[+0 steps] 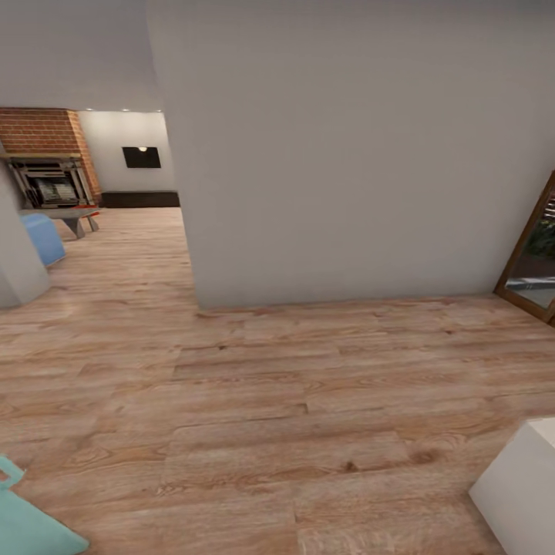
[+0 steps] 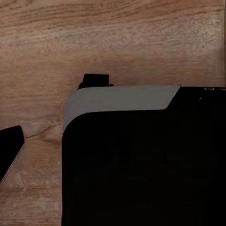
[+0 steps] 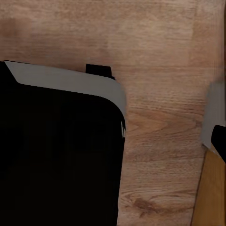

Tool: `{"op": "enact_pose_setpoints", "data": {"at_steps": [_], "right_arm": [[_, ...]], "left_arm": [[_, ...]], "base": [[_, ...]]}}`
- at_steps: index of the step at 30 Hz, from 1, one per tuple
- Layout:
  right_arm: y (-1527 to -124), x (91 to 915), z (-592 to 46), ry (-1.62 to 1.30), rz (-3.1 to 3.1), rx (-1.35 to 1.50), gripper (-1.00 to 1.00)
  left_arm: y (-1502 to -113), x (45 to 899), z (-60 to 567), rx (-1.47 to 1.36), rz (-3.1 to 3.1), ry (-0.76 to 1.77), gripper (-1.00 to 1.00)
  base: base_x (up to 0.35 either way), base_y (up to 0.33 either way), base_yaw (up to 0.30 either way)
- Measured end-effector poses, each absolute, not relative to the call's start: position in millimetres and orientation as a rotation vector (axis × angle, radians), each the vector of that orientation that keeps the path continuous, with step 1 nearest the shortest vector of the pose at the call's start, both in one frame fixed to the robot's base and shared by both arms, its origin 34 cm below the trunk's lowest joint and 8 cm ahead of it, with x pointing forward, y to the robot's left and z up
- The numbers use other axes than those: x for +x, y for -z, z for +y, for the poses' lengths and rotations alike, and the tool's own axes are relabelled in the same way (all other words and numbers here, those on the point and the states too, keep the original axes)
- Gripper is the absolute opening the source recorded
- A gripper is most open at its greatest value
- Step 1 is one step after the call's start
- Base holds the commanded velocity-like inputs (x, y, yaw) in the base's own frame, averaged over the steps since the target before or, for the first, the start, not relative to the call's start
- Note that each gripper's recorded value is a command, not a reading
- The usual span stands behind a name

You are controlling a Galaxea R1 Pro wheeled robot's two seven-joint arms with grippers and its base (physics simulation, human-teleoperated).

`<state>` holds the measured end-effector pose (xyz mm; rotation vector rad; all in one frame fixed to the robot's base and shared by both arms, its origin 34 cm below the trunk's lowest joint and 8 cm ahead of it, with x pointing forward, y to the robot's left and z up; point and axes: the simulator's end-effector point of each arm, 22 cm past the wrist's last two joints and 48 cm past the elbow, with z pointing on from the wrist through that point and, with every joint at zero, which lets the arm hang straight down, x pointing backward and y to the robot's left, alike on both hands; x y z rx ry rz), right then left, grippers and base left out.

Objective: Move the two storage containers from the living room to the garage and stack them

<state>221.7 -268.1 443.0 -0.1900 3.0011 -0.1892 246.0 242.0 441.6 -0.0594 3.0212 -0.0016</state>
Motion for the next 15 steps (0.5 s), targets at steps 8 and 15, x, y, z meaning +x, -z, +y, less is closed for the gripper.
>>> {"op": "enact_pose_setpoints", "data": {"at_steps": [8, 15], "right_arm": [[-442.9, 221.7, -268.0, 0.189, 3.001, -0.19, 1.0], [-442.9, 221.7, -268.0, 0.189, 3.001, -0.191, 1.0]], "left_arm": [[-441.6, 246.1, 242.0, -0.059, 3.021, 0.002, 1.0], [-441.6, 245.8, 242.0, -0.059, 3.022, 0.002, 1.0]], "base": [[0.322, 0.0, 0.152], [0.322, 0.0, 0.262]]}}
